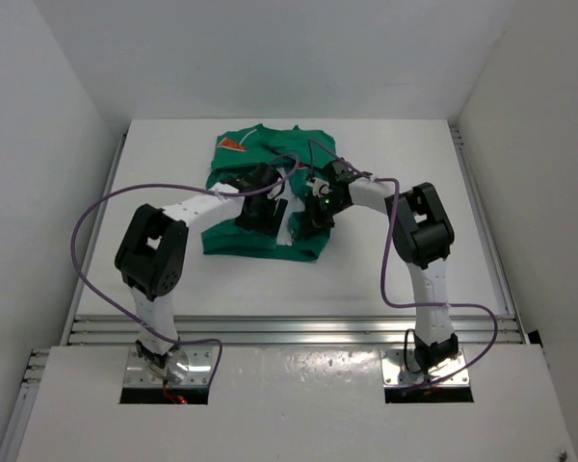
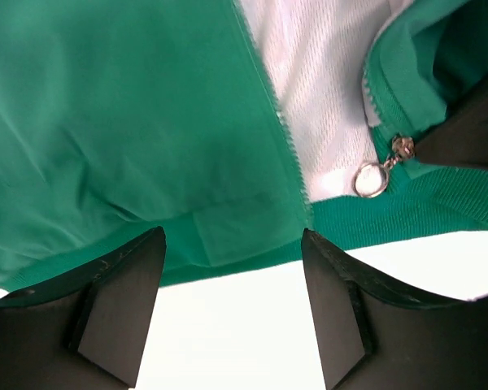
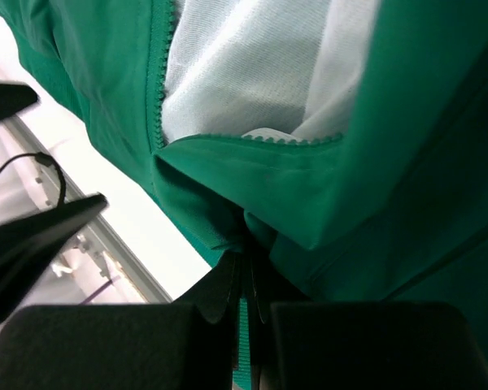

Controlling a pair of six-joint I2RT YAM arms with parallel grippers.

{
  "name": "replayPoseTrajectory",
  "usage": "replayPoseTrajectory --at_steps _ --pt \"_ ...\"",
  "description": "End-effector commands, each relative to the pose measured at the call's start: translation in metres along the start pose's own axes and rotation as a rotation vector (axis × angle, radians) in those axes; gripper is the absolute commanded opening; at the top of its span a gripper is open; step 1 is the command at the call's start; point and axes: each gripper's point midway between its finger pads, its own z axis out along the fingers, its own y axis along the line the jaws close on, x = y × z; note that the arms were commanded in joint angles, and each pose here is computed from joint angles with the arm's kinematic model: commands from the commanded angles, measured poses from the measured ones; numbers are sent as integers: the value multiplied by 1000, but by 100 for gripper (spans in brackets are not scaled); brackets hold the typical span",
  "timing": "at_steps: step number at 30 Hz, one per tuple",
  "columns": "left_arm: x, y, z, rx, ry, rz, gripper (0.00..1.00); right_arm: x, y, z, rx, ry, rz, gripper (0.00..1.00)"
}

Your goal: Zip up the jacket

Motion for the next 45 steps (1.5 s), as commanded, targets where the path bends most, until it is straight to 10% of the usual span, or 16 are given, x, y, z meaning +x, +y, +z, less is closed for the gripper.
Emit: replayPoseTrajectory --at_steps 1,33,45 --pt "10 -9 3 -39 17 -24 73 -10 5 -7 -21 -44 5 0" --pt "26 -5 35 48 86 -153 57 -3 0 -4 -27 -37 53 0" --pt "31 -4 54 1 108 -112 9 5 -7 -4 23 -20 45 0"
